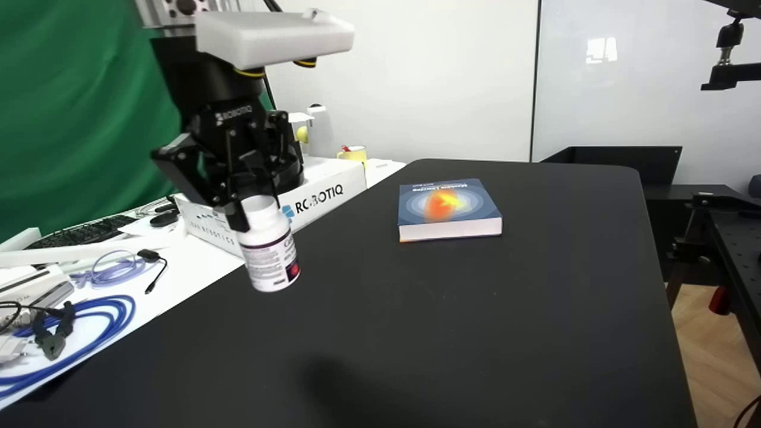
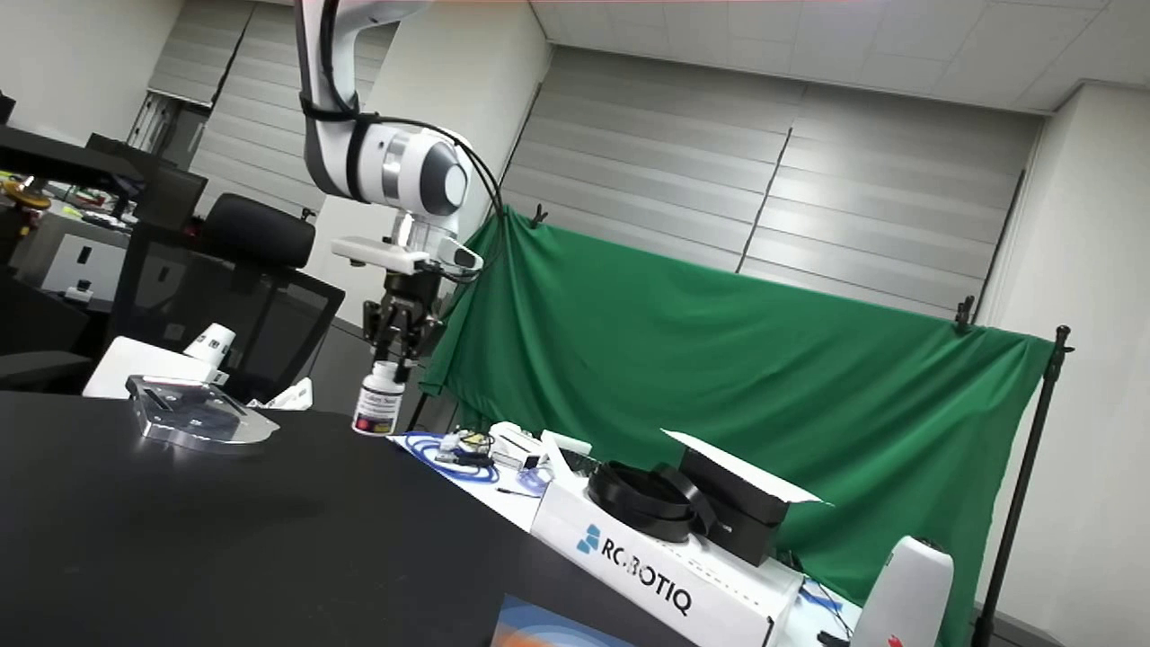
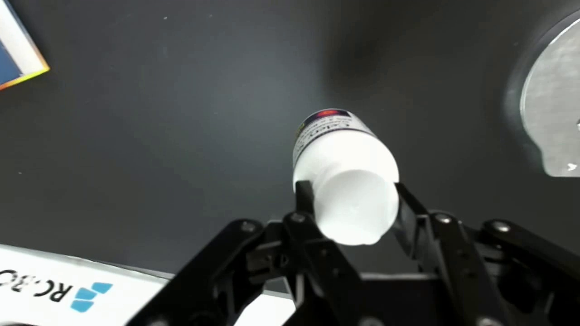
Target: Put the white bottle on the metal thing
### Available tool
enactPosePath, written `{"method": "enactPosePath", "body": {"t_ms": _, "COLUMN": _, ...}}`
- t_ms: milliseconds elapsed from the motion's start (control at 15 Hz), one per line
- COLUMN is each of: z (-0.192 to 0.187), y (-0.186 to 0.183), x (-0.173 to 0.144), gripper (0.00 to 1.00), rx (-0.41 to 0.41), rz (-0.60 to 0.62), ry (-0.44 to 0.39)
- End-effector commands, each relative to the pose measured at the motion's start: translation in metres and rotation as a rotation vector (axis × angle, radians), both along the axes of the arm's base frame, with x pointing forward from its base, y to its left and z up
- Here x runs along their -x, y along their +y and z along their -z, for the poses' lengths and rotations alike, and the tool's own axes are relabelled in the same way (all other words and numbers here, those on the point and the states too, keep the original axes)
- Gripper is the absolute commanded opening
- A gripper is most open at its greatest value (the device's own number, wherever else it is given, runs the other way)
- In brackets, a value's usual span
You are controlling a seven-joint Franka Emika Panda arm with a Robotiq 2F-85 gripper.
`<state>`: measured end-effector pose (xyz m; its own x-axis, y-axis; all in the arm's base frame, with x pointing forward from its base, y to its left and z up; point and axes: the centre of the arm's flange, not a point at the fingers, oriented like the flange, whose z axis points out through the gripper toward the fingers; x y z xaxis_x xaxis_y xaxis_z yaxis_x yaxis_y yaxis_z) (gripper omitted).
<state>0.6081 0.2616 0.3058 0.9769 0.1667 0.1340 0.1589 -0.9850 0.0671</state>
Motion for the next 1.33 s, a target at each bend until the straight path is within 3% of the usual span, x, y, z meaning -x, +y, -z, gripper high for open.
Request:
{"method": "enactPosePath", "body": {"t_ms": 0, "z": -0.005, "y": 0.067, "x": -0.001, "gripper": 0.19, "rx": -0.004, "rz": -0.047, "ry": 0.046}}
{"method": "enactPosePath", "body": {"t_ms": 200, "z": 0.003, "y": 0.12, "x": 0.005, "gripper": 0.19, "rx": 0.014, "rz": -0.092, "ry": 0.071}}
{"method": "enactPosePath", "body": {"t_ms": 267, "z": 0.002, "y": 0.091, "x": 0.023, "gripper": 0.44, "rx": -0.004, "rz": -0.113, "ry": 0.06}}
{"method": "enactPosePath", "body": {"t_ms": 467, "z": 0.01, "y": 0.114, "x": 0.025, "gripper": 0.44, "rx": 0.001, "rz": -0.126, "ry": 0.074}}
{"method": "enactPosePath", "body": {"t_ms": 933, "z": 0.01, "y": 0.111, "x": 0.019, "gripper": 0.44, "rx": 0.0, "rz": -0.117, "ry": 0.072}}
{"method": "enactPosePath", "body": {"t_ms": 1000, "z": 0.011, "y": 0.114, "x": 0.015, "gripper": 0.19, "rx": -0.001, "rz": -0.131, "ry": 0.067}}
{"method": "enactPosePath", "body": {"t_ms": 1267, "z": 0.023, "y": 0.145, "x": 0.006, "gripper": 0.19, "rx": 0.002, "rz": -0.204, "ry": 0.033}}
